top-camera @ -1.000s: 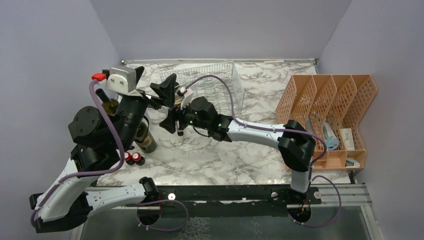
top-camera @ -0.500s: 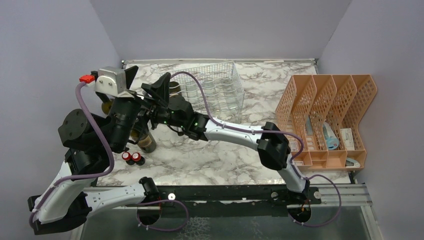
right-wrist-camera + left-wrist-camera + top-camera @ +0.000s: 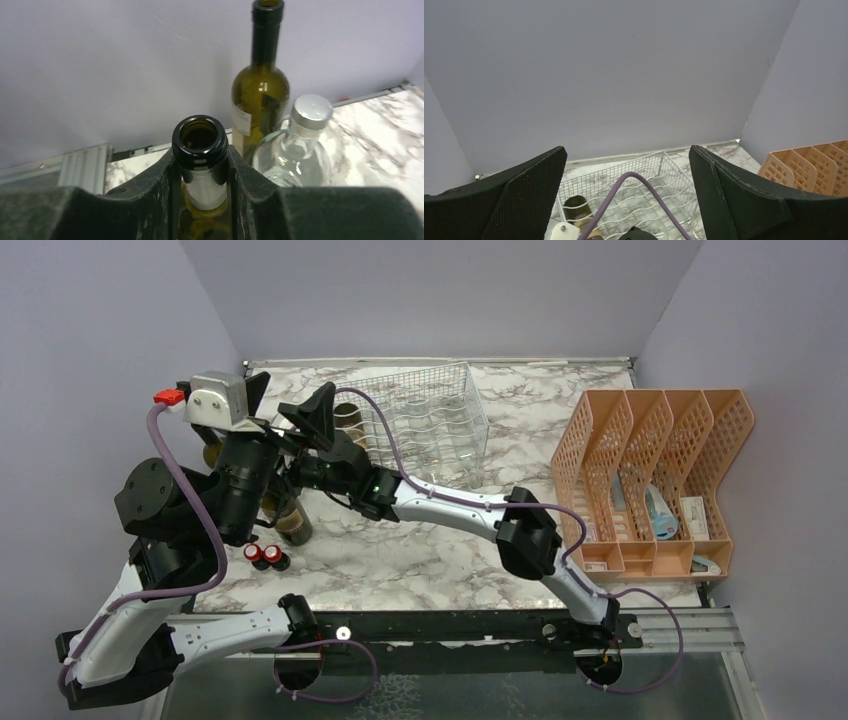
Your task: Put the wine bottle on the wine rack
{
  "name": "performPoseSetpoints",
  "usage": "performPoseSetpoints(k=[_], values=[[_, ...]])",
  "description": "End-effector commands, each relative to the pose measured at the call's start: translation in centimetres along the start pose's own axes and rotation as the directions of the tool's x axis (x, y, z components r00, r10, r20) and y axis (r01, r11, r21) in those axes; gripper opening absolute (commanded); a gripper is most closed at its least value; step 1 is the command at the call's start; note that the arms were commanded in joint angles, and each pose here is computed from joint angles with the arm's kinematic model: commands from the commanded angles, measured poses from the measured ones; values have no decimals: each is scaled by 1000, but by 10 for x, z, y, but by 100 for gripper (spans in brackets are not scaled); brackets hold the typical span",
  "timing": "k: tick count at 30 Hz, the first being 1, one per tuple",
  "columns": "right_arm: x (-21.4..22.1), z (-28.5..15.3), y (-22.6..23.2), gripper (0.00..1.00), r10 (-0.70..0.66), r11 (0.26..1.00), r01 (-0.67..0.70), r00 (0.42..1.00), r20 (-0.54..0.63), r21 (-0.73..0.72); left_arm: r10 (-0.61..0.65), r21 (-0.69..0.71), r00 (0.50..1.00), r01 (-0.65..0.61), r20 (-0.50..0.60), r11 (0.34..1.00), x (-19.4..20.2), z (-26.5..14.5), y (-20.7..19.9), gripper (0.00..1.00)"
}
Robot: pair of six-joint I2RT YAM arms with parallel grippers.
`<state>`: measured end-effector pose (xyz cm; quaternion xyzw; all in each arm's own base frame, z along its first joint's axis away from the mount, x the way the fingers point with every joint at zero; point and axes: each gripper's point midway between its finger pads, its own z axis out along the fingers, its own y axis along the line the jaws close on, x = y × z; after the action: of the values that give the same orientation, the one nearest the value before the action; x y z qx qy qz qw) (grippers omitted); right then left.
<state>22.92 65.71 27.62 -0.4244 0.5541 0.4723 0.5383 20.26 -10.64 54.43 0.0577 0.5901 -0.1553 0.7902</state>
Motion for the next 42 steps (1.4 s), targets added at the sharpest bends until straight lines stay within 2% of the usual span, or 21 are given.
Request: performPoseSetpoints(k=[1, 6, 14, 24, 27, 31, 34, 39, 42], values=[[-25, -6, 13, 28, -86, 995, 82, 994, 70, 47, -25, -50, 1000, 26, 12, 998, -8, -2, 10, 99], [-43, -32, 20, 13, -122, 989, 112, 987, 109, 93, -38, -49, 999, 38, 9, 998, -7, -1, 9, 99], [-63, -93, 31, 2, -92, 992, 78, 986, 139, 98, -49, -10, 999, 49, 3, 999, -8, 0, 1, 99], [-70, -184, 22, 1, -61, 976, 36, 992, 110, 214, -16, -17, 996, 15, -85, 1000, 35, -1, -4, 99], [-67, -215, 16, 1, -34, 962, 8, 995, 90, 274, -5, -9, 991, 4, -130, 1000, 56, -4, -7, 99], [-49, -265, 1, 1, 26, 918, -39, 999, 38, 394, 23, 7, 972, -22, -236, 1000, 113, -17, -9, 99], [-48, -299, -10, 1, 58, 871, -73, 997, 46, 486, 2, 43, 954, 11, -300, 999, 156, -31, -16, 99], [-48, -343, -32, 1, 68, 771, -93, 996, 64, 630, 0, 193, 926, 79, -377, 978, 209, -47, -48, 99], [-50, -356, -42, 1, 64, 718, -86, 996, 58, 691, 40, 368, 918, 118, -394, 923, 232, -57, -83, 99]])
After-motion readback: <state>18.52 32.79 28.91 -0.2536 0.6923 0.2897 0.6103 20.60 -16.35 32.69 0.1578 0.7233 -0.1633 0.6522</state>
